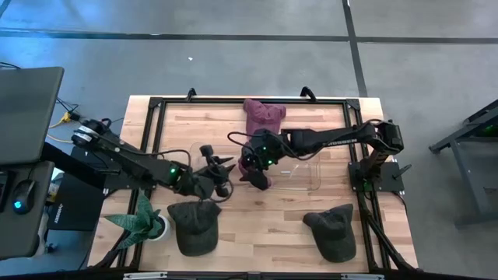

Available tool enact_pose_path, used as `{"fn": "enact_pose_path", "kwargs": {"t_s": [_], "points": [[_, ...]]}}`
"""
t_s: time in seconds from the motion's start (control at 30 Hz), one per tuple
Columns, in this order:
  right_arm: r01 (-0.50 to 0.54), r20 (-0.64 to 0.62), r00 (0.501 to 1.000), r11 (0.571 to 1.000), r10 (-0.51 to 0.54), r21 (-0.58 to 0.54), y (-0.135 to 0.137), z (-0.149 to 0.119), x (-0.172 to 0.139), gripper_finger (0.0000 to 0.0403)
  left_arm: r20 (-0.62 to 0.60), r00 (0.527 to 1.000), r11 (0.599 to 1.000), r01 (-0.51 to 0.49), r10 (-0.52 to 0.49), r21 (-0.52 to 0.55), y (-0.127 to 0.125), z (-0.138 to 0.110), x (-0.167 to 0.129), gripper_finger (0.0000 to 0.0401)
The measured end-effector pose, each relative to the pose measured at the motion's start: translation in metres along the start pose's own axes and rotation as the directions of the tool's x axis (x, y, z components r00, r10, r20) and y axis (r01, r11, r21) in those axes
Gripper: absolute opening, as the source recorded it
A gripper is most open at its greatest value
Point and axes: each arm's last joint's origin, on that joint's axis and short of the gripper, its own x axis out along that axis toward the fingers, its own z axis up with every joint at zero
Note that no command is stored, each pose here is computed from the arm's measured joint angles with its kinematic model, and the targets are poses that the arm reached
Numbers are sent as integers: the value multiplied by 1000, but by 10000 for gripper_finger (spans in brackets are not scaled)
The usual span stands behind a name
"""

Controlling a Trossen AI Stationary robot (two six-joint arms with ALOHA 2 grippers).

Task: Pick & Place hat
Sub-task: Put the bottom red cap into the right transparent bin

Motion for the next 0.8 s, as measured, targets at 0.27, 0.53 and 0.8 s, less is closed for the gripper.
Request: {"fn": "enact_pose_path", "kwargs": {"t_s": [0.27,0.53,0.8], "points": [[-19,-27,999,1000,18,-18,1,-2,0,249,84,972,937,186,-220,296,-4,8,2,110],[-40,-23,999,999,40,-20,2,-2,0,249,97,960,915,216,-263,340,-1,9,8,110],[-46,-25,999,999,46,-20,2,-2,0,249,118,937,836,232,-330,497,-1,11,7,110]]}}
